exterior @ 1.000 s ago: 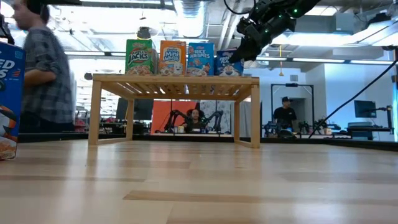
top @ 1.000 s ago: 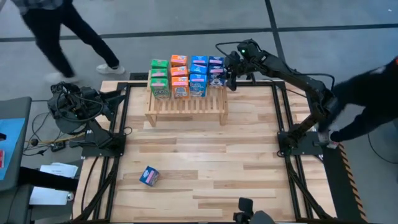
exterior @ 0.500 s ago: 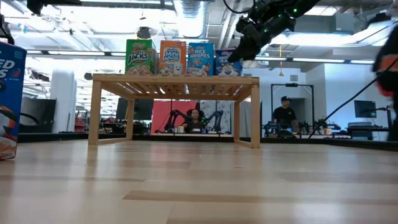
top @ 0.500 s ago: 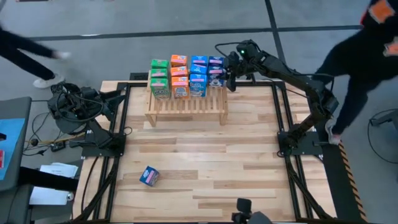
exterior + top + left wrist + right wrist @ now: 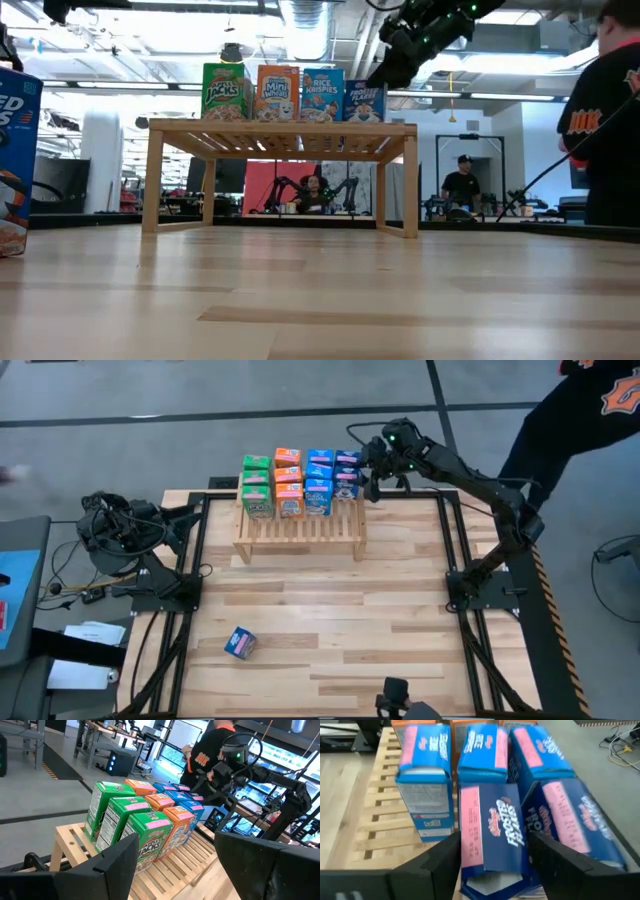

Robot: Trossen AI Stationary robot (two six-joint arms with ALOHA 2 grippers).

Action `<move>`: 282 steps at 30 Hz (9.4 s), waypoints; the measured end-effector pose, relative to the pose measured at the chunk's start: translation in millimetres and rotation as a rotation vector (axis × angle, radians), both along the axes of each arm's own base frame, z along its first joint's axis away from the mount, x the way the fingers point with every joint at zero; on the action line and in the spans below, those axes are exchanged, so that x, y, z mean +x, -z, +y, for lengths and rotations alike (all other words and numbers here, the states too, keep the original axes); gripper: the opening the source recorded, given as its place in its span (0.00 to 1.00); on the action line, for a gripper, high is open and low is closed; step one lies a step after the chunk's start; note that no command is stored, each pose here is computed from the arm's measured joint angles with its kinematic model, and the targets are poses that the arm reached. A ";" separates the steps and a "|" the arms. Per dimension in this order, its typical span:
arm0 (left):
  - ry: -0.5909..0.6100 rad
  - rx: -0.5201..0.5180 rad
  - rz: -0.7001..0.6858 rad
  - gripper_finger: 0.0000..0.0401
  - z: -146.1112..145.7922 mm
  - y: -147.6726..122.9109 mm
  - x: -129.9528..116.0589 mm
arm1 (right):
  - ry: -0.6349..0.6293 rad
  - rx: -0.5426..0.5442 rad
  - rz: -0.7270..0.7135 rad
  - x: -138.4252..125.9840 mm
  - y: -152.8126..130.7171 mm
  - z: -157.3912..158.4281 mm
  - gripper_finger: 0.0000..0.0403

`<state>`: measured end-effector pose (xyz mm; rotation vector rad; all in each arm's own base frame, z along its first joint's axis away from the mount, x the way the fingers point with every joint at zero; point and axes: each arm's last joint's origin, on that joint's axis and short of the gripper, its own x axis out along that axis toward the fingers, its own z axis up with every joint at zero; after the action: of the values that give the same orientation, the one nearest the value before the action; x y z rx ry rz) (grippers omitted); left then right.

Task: Stack cereal on shelf
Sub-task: Put the top blue cereal box on the shelf aligned with the other blue cereal box, then put the blue cereal box on the shelf aligned with the other blue cereal boxes

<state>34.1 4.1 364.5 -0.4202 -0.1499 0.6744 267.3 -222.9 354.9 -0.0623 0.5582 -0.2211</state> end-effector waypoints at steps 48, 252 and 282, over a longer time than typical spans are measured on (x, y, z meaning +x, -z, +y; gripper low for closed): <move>0.742 -0.632 0.935 0.54 -152.8 64.9 60.2 | -0.352 0.064 0.190 124.2 -40.9 254.0 0.65; -0.206 -0.448 0.507 0.52 -130.0 214.6 127.1 | 0.032 0.007 -0.138 -47.6 -5.9 92.0 0.46; -0.175 -0.405 0.468 0.52 -109.1 185.8 131.2 | -0.049 0.104 -0.105 -11.3 38.8 42.1 0.46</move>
<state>165.3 -105.0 178.7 -0.6284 0.4044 0.9626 256.0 -180.8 316.1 0.0368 0.4625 -0.1462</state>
